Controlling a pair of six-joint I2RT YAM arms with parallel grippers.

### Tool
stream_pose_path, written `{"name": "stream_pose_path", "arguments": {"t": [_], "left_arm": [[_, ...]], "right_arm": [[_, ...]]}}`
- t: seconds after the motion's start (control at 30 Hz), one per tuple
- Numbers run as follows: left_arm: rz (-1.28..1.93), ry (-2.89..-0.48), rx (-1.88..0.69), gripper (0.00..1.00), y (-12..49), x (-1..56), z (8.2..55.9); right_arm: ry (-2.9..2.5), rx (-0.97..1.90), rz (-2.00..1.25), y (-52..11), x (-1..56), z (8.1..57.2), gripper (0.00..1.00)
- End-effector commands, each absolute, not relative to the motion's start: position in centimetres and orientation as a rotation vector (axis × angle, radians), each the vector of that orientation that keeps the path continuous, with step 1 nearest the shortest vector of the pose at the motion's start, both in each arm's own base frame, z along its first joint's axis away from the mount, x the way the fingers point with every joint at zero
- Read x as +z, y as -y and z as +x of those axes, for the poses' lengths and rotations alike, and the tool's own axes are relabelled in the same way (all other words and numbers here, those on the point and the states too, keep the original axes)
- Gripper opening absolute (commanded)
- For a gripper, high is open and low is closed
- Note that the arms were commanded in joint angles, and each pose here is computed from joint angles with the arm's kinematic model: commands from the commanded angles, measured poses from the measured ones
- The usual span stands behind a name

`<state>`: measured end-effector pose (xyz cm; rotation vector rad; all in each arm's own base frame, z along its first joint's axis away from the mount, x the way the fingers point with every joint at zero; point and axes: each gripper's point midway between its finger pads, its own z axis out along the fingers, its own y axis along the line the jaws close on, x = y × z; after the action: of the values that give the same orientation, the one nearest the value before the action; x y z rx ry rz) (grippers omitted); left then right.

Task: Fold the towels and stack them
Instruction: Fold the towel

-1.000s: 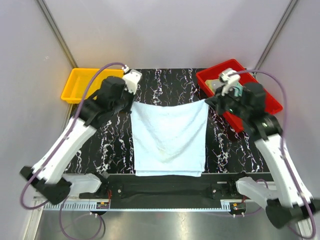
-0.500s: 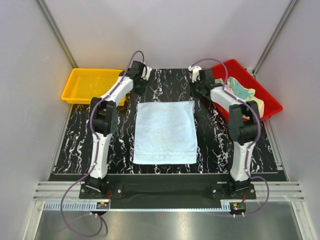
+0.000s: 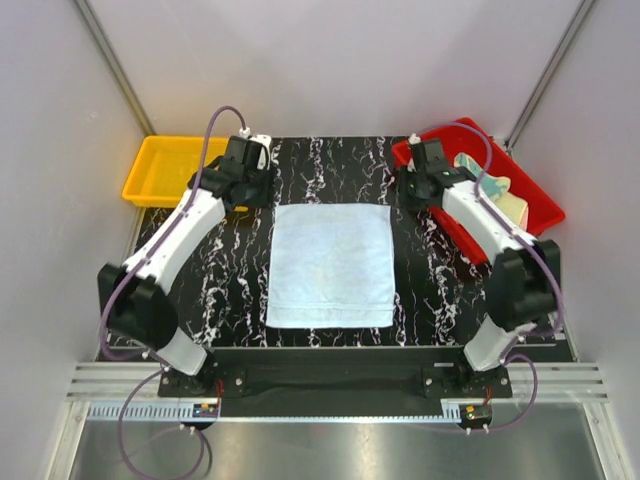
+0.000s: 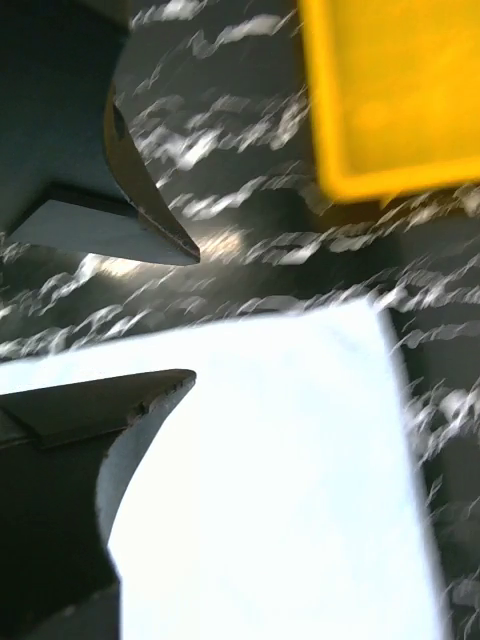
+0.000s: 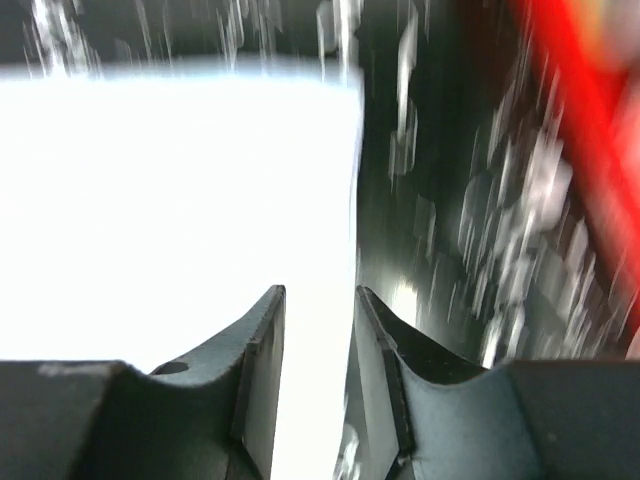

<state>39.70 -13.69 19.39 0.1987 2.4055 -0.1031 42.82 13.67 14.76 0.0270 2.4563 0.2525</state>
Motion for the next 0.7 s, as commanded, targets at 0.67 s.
{"name": "stream_pose_path", "arguments": {"t": [0.67], "left_arm": [[-0.170,-2.664,-0.605,0.44,15.8,4.4,23.1]], "right_arm": [[-2.752,0.579,0.376,-16.4,3.0,22.0,0.36]]}}
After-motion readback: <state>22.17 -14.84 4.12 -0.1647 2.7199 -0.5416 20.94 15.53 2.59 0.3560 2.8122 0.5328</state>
